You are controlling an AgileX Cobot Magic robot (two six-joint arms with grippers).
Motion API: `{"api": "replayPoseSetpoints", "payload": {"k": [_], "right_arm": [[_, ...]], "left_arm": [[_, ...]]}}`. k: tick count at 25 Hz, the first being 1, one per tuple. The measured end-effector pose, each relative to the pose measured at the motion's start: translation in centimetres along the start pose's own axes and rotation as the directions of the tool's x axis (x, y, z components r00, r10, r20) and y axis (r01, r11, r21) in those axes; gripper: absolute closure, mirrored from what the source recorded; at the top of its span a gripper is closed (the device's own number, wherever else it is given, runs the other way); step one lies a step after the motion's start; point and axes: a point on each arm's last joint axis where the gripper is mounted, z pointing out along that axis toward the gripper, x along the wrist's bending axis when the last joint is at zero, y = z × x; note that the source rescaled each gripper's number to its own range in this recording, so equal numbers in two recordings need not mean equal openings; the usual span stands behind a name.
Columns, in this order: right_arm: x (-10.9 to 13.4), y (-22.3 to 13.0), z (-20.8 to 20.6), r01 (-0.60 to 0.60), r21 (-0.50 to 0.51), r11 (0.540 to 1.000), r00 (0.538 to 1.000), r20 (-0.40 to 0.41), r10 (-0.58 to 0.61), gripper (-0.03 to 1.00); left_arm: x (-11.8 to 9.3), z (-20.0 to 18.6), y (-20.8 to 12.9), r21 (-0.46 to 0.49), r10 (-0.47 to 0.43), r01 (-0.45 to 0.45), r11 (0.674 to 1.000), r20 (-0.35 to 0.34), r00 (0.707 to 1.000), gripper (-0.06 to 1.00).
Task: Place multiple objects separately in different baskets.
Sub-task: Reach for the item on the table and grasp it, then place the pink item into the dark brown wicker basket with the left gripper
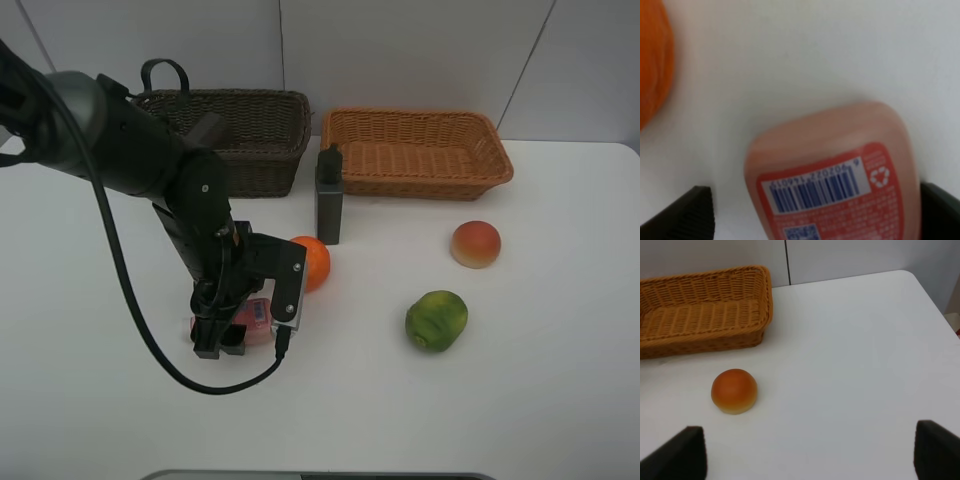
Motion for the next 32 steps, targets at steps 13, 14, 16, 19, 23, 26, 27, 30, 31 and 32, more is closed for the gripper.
{"api": "replayPoseSetpoints", "payload": {"k": [13, 14, 16, 19, 23, 26, 27, 30, 31, 32], "right_arm": [[0.00, 0.00, 0.00, 0.000, 0.000, 1.000, 1.000, 0.000, 0.000, 0.11], [0.00, 0.00, 0.00, 0.000, 0.000, 1.000, 1.000, 0.000, 0.000, 0.11], [0.00, 0.00, 0.00, 0.000, 0.000, 1.000, 1.000, 0.000, 0.000, 0.11], [0.00, 0.00, 0.00, 0.000, 0.000, 1.000, 1.000, 0.000, 0.000, 0.11], [0.00, 0.00, 0.00, 0.000, 0.000, 1.000, 1.000, 0.000, 0.000, 0.11], [0.00, 0.00, 0.00, 0.000, 0.000, 1.000, 1.000, 0.000, 0.000, 0.11], [0.00, 0.00, 0.00, 0.000, 0.000, 1.000, 1.000, 0.000, 0.000, 0.11], [0.00, 0.00, 0.00, 0.000, 0.000, 1.000, 1.000, 0.000, 0.000, 0.11], [0.00, 0.00, 0.00, 0.000, 0.000, 1.000, 1.000, 0.000, 0.000, 0.11], [0.00, 0.00, 0.00, 0.000, 0.000, 1.000, 1.000, 0.000, 0.000, 0.11]], "left_arm": [[0.04, 0.03, 0.02, -0.003, -0.002, 0.002, 1.000, -0.004, 1.000, 0.94], [0.04, 0.03, 0.02, -0.003, -0.002, 0.002, 1.000, -0.004, 1.000, 0.94], [0.04, 0.03, 0.02, -0.003, -0.002, 0.002, 1.000, -0.004, 1.000, 0.94], [0.04, 0.06, 0.02, -0.002, -0.002, 0.002, 1.000, -0.004, 1.000, 0.94], [0.04, 0.06, 0.02, -0.002, -0.002, 0.002, 1.000, -0.004, 1.000, 0.94], [0.05, 0.06, 0.02, -0.002, -0.002, 0.002, 1.000, -0.004, 1.000, 0.94], [0.05, 0.06, 0.02, -0.002, -0.002, 0.002, 1.000, -0.004, 1.000, 0.94], [0.07, -0.09, 0.04, -0.005, -0.002, 0.002, 1.000, -0.008, 1.000, 0.94], [0.10, -0.33, 0.07, -0.009, -0.002, 0.002, 1.000, -0.015, 1.000, 0.94], [0.13, -0.70, 0.11, -0.015, -0.001, 0.001, 1.000, -0.024, 1.000, 0.94]]}}
